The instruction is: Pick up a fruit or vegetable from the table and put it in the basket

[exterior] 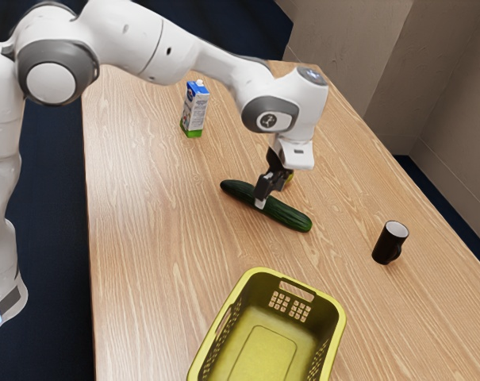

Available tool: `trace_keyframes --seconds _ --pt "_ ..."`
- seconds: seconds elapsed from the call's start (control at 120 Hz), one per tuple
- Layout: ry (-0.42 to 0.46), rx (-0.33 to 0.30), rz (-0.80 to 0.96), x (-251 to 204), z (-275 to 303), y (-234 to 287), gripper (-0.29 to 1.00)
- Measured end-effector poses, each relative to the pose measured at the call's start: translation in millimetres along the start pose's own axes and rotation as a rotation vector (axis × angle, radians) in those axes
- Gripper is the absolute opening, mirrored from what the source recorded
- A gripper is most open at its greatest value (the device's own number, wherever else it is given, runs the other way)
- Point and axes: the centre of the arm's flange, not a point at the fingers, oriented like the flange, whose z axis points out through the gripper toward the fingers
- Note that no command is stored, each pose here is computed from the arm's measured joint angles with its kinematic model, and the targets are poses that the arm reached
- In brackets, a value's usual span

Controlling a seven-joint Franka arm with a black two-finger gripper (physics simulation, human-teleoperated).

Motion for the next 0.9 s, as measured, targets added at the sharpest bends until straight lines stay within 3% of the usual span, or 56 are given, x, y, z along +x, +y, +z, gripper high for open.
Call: trace_keyframes --seconds 0.7,0.9 --pt "-0.002 0.004 0.073 4 13 -3 0.7" --pt "-0.004 0.001 0.075 4 15 -3 0.6"
